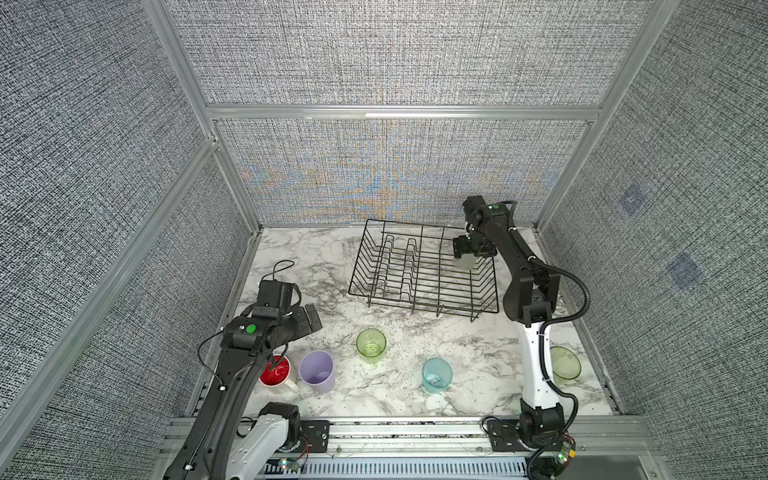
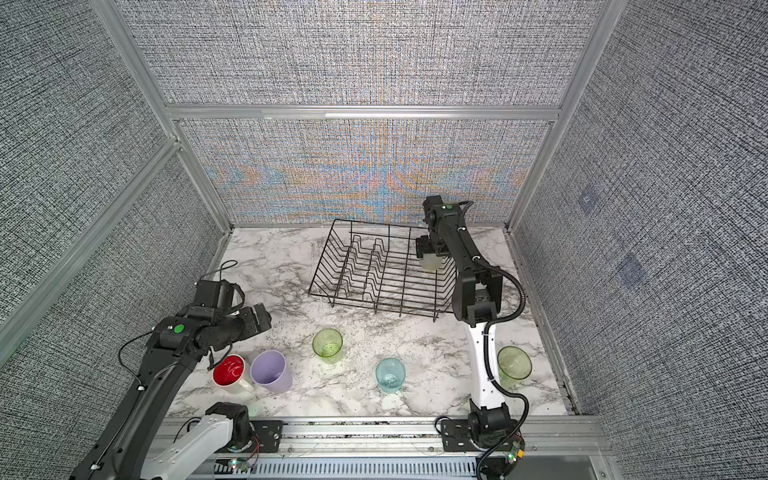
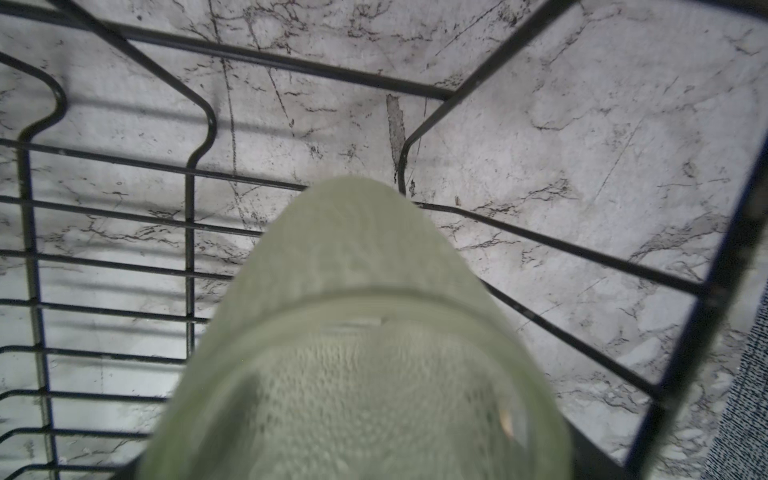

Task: Load the cups into the dish rack

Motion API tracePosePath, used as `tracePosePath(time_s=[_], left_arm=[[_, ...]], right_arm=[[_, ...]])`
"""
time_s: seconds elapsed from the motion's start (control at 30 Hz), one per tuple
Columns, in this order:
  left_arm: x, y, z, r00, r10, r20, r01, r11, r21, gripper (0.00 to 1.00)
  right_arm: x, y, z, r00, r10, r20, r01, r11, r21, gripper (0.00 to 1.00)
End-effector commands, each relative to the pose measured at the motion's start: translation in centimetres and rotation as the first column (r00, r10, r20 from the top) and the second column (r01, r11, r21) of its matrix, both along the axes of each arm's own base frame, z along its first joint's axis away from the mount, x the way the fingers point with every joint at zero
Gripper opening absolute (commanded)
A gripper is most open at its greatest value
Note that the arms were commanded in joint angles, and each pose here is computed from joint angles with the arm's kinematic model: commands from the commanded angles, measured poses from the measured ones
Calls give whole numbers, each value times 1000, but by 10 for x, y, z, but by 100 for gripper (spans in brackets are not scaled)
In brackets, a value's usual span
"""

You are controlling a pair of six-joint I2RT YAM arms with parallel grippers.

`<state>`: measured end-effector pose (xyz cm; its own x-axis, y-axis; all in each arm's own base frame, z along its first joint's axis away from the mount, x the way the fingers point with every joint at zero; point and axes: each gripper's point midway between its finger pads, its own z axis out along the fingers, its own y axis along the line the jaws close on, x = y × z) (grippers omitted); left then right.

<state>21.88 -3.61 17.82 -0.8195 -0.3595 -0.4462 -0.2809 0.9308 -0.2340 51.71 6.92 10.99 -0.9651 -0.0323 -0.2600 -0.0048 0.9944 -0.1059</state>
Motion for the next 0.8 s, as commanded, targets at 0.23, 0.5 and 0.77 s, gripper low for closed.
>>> tracePosePath(time_s=[0.23,0.5,0.77], left_arm=[[-34,2,-12,994,71,-85,-76,996,-48,100],[-67,-12,-27,970,58,-236,-91,987,-134,90],[-84,-15,-40,956,82,-281,-135,976,-173,71]], right_arm=[[-11,6,36,999,6,49,-9,998,65,89],[-41,15,91,990,-6,137,-16,987,159,89],[-72,29,132,968,11,253,-80,961,266,89]])
